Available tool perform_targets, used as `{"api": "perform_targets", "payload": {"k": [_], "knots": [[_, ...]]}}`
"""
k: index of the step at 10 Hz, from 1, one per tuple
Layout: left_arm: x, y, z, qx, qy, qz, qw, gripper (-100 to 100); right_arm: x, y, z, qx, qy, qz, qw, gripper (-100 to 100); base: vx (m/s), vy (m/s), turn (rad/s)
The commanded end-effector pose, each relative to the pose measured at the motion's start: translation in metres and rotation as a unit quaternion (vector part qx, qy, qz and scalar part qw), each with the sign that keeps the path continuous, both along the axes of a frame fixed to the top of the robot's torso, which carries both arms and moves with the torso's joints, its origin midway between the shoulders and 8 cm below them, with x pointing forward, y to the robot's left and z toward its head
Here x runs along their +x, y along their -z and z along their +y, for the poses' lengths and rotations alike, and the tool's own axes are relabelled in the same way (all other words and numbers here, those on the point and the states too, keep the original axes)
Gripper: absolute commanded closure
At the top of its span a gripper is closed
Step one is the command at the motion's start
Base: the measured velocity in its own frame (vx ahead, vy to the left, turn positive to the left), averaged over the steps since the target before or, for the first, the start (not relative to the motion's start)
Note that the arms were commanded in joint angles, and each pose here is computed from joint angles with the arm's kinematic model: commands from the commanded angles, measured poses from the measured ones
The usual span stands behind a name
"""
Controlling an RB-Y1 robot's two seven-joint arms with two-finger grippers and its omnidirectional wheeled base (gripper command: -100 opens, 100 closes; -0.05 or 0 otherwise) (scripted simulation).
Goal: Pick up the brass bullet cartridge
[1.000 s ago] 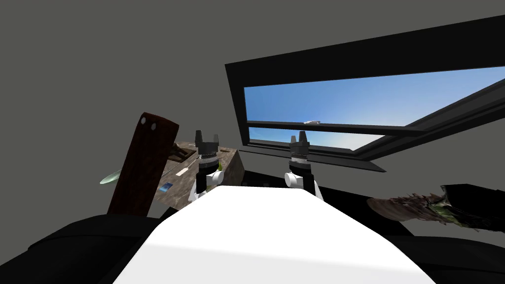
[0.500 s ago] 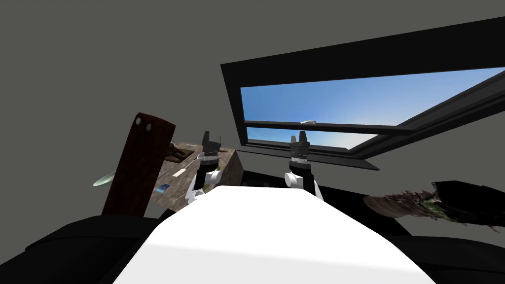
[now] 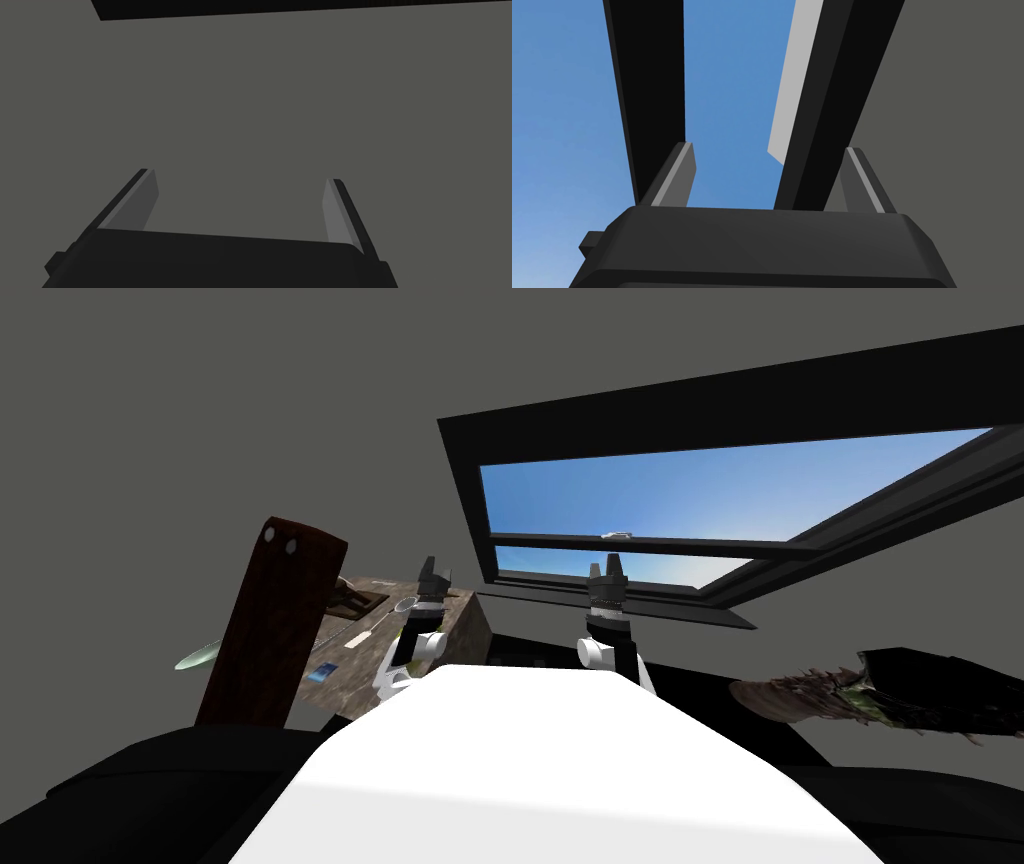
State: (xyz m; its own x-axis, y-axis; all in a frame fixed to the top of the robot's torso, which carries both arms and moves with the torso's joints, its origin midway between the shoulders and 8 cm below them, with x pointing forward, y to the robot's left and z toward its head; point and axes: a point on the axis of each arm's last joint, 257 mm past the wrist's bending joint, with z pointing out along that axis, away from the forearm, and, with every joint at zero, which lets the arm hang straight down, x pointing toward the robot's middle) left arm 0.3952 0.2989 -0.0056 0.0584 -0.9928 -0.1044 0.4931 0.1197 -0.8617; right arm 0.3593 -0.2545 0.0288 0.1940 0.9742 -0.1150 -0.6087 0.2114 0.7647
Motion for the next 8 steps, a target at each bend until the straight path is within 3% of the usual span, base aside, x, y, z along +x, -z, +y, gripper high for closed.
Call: {"api": "perform_targets", "payload": {"k": [1, 5, 8], "knots": [[0.006, 0.009, 0.003, 0.004, -0.004, 0.021, 0.9998, -100, 0.000, 0.000, 0.000, 0.000, 0.000, 0.000, 1.0000, 0, -0.001, -0.031, -0.015], [0.021, 0.035, 0.013, 0.020, -0.015, 0.076, 0.9968, -100, 0.000, 0.000, 0.000, 0.000, 0.000, 0.000, 1.0000, 0, -0.004, -0.034, -0.024], [0.032, 0.058, 0.025, 0.036, -0.026, 0.125, 0.9912, -100, 0.000, 0.000, 0.000, 0.000, 0.000, 0.000, 1.0000, 0, -0.003, -0.033, -0.031]]}}
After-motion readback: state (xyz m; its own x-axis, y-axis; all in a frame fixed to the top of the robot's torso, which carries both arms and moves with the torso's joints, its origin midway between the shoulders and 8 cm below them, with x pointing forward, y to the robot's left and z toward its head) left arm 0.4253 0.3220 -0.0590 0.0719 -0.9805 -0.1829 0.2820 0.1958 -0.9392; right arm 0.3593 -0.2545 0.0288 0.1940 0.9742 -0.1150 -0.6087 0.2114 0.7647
